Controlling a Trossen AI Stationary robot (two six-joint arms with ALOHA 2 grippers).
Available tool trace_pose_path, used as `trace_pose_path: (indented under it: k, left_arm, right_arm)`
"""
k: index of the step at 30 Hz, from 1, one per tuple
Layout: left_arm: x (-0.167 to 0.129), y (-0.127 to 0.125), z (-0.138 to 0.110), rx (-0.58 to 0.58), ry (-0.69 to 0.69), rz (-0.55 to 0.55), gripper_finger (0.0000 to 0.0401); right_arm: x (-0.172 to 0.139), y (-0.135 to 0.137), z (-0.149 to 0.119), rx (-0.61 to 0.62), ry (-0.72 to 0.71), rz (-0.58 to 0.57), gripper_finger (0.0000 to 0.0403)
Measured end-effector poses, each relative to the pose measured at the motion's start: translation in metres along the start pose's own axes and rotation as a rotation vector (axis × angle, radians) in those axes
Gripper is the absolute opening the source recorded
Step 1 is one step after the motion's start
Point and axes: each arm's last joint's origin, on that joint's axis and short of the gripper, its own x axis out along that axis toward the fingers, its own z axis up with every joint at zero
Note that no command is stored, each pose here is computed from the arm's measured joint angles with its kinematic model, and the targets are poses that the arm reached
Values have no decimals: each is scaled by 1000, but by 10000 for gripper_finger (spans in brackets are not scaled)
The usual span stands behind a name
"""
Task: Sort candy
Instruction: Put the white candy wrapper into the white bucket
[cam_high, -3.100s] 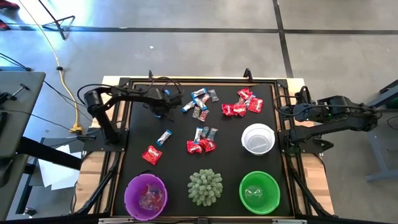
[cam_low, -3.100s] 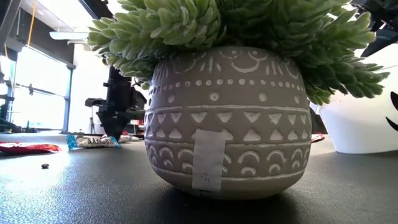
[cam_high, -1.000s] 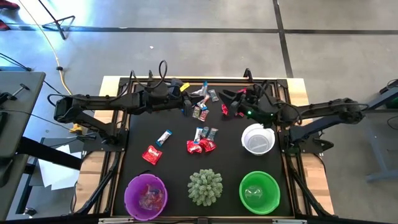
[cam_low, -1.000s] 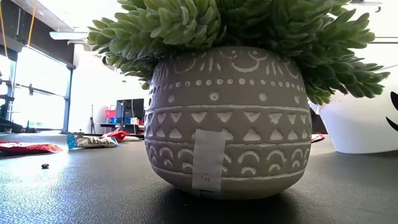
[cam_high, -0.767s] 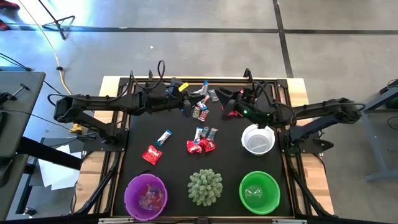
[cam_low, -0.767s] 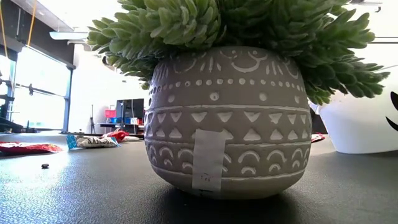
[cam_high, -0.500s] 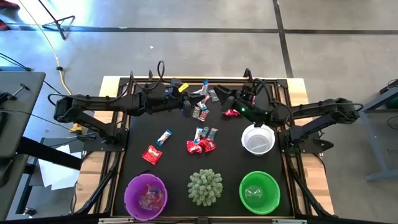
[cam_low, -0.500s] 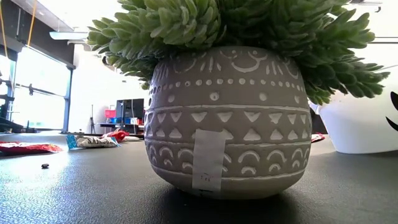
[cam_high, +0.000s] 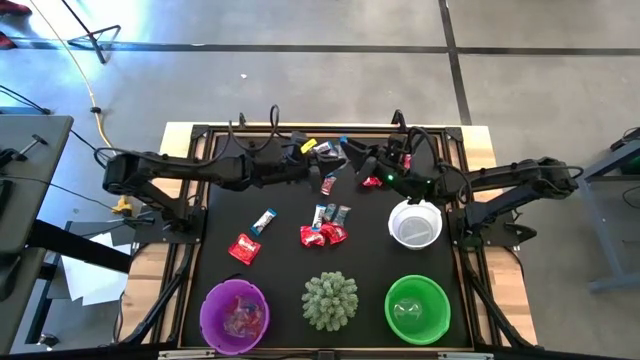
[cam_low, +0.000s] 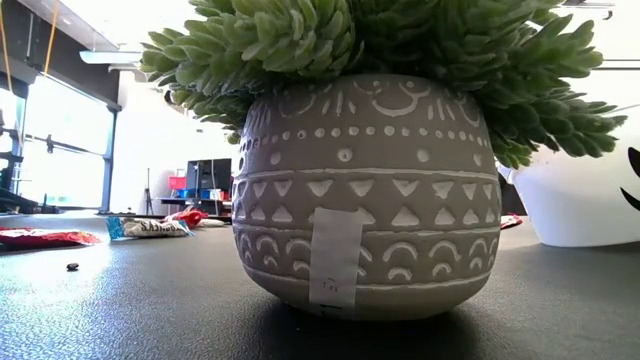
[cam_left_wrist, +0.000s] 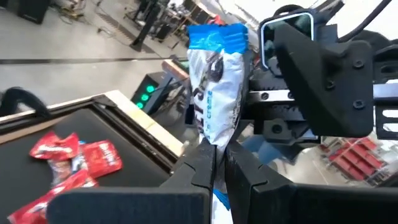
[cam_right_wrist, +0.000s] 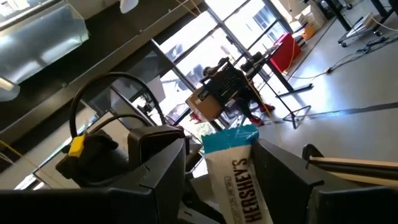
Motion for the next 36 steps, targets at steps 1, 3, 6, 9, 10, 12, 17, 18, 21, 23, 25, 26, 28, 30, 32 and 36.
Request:
trace_pose_path:
  k: [1,3,6,9,10,12,17,18,21,23,25,26,28,30,32,36]
  left_arm:
    - [1,0,-1,0,3,-4,8]
    - [2,0,-1,0,4,-8,7]
    - [3,-3,3,16,-5,-18,8]
    - [4,-7,9,33,-16,-27,8]
    - [4,-9,11,42,-22,-31,8]
    - [4,-13,16,55,-29,-42,8]
    - [4,-15,17,78,-1,-33,8]
    - [4,-14,16,79,8,-27,8]
    - [4,-12,12,78,50,0,8]
    - [4,-10,11,81,62,16,8]
    - [4,-10,11,80,51,22,8]
    - [4,-11,11,80,47,24,8]
    - [4,-10,12,80,46,26,8]
    - [4,-10,12,80,45,26,8]
    - [4,-11,12,80,44,26,8]
    - [4,-11,12,79,40,23,8]
  right_arm:
    - [0,0,0,-2,3,0,183]
    - [0,0,-1,-3,10,5,183]
    - [0,0,-1,-3,11,7,183]
    - [0,0,-1,-7,12,6,183]
    - [0,0,-1,-8,13,6,183]
    - [0,0,-1,-12,20,7,183]
    - [0,0,-1,-14,23,8,183]
    - [0,0,-2,-14,23,8,183]
    - [0,0,-1,-16,23,8,183]
    - [0,0,-1,-16,23,8,183]
    - [0,0,-2,-16,28,14,183]
    - [0,0,-2,-16,29,16,183]
    - [0,0,-2,-14,32,20,178]
    - [0,0,-2,-14,32,20,161]
    - [0,0,-2,-16,32,20,135]
    - [0,0,-2,-26,32,19,66]
